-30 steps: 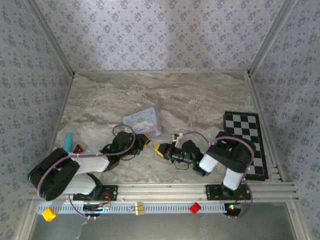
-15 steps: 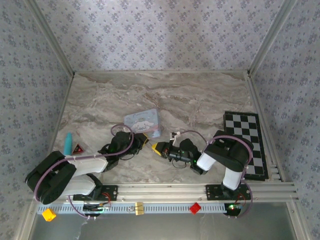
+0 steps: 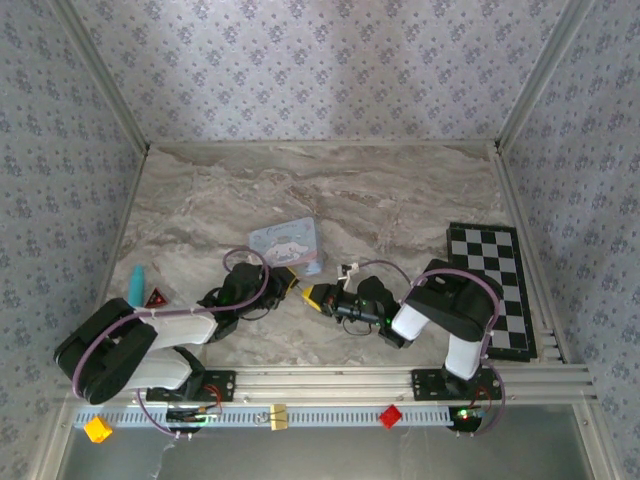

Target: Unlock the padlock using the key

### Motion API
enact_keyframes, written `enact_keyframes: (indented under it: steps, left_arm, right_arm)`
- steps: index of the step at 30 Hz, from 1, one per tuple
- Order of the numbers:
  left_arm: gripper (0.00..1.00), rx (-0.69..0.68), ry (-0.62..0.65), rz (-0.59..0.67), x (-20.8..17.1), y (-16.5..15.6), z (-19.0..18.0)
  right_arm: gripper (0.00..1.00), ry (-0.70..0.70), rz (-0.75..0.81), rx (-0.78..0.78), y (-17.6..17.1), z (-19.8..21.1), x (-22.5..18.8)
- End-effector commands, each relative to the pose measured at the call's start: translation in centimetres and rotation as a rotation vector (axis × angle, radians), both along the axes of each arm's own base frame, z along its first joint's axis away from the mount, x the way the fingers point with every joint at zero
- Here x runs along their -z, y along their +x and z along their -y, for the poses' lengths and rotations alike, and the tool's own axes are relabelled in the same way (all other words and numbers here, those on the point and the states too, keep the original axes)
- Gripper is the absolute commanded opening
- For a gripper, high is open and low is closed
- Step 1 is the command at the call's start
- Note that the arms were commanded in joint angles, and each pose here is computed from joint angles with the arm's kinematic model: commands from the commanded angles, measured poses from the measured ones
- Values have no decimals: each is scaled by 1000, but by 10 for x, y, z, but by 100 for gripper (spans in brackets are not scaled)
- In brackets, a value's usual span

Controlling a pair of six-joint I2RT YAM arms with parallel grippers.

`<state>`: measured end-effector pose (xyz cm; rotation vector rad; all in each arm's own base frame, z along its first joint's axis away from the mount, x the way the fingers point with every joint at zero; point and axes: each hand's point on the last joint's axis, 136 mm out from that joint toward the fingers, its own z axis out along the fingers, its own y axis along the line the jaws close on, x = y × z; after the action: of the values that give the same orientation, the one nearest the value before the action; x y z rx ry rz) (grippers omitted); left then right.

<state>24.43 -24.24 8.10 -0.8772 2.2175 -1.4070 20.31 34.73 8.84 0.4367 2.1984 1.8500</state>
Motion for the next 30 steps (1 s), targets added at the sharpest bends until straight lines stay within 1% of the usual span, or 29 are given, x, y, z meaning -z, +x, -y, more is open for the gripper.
enact_keyframes:
  steps: [1,8,13,24,30]
  left_arm:
    - [0,21,-79,42,-21,5,11]
    - [0,34,-96,49,-25,6,16]
    - [0,35,-114,53,-28,7,18]
    - [0,29,-129,71,-32,9,17]
    - [0,29,-134,83,-34,9,17]
  right_arm:
    - [0,21,9,0,6,-2,-7]
    - [0,20,-2,6,10,-1,-4]
    - [0,34,6,7,12,-2,-10]
    - [0,22,4,12,10,2,-6]
    - [0,32,21,10,10,0,-13]
